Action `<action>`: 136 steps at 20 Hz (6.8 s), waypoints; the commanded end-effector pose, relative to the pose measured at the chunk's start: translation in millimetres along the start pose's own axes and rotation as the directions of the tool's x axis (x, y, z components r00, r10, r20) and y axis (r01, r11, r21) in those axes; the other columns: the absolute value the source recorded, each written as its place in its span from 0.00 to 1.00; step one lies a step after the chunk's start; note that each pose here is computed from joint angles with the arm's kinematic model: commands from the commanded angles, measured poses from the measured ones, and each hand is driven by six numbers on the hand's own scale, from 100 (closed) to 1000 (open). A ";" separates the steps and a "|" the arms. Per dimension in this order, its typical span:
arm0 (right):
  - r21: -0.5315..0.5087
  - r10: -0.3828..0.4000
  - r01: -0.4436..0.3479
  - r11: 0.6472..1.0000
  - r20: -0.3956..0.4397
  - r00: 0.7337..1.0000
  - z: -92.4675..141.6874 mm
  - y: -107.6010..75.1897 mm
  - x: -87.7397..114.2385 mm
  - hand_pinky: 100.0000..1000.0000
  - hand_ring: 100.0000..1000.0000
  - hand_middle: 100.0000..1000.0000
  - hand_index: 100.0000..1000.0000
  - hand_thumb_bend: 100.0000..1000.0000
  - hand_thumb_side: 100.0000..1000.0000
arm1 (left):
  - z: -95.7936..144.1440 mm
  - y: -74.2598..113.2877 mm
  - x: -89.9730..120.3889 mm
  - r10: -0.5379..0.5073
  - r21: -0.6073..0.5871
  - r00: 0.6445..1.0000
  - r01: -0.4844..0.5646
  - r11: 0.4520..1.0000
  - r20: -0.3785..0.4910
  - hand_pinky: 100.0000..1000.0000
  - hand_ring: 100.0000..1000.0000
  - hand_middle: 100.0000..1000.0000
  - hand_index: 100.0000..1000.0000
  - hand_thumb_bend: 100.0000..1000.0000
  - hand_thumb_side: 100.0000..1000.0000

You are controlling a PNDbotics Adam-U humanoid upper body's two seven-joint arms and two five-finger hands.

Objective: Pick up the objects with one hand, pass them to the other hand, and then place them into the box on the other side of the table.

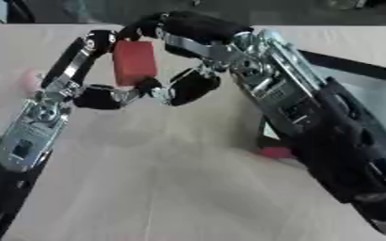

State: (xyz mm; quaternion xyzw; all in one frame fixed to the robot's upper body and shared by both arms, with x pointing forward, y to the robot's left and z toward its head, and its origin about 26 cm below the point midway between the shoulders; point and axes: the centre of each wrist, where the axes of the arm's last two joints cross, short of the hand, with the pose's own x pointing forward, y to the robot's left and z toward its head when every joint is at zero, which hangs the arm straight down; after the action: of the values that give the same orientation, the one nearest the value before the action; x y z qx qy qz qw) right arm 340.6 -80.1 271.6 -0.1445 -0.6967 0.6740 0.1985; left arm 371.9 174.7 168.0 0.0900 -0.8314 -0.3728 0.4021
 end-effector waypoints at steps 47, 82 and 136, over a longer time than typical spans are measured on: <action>-0.248 -0.183 0.150 0.957 -0.115 0.976 0.0 -4.8 -4.3 0.80 0.55 0.24 0.60 0.00 0.00 | -8.4 -1.4 5.5 -0.041 0.008 0.997 0.041 0.999 0.058 0.76 0.66 0.61 0.76 0.49 0.17; -0.414 -0.298 0.176 0.893 -0.251 0.921 90.3 -33.8 -27.1 0.82 0.59 0.26 0.63 0.00 0.00 | 28.6 15.4 -33.5 -0.193 0.097 0.968 0.210 0.973 -0.162 0.77 0.67 0.60 0.78 0.70 0.26; -0.329 -0.319 0.099 0.939 -0.728 0.607 227.3 45.5 -131.5 0.98 1.00 0.82 1.00 0.00 0.51 | 34.9 32.5 -32.3 -0.201 0.166 0.960 0.235 0.958 -0.198 0.76 0.67 0.60 0.76 0.68 0.26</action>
State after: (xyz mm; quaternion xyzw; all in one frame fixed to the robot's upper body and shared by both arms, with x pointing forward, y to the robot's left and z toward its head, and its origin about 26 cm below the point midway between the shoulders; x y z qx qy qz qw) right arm 346.1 -334.2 202.1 -0.3400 -0.6351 0.4274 0.5463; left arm 372.4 224.2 145.0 0.2377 -0.8040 -0.3279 0.4354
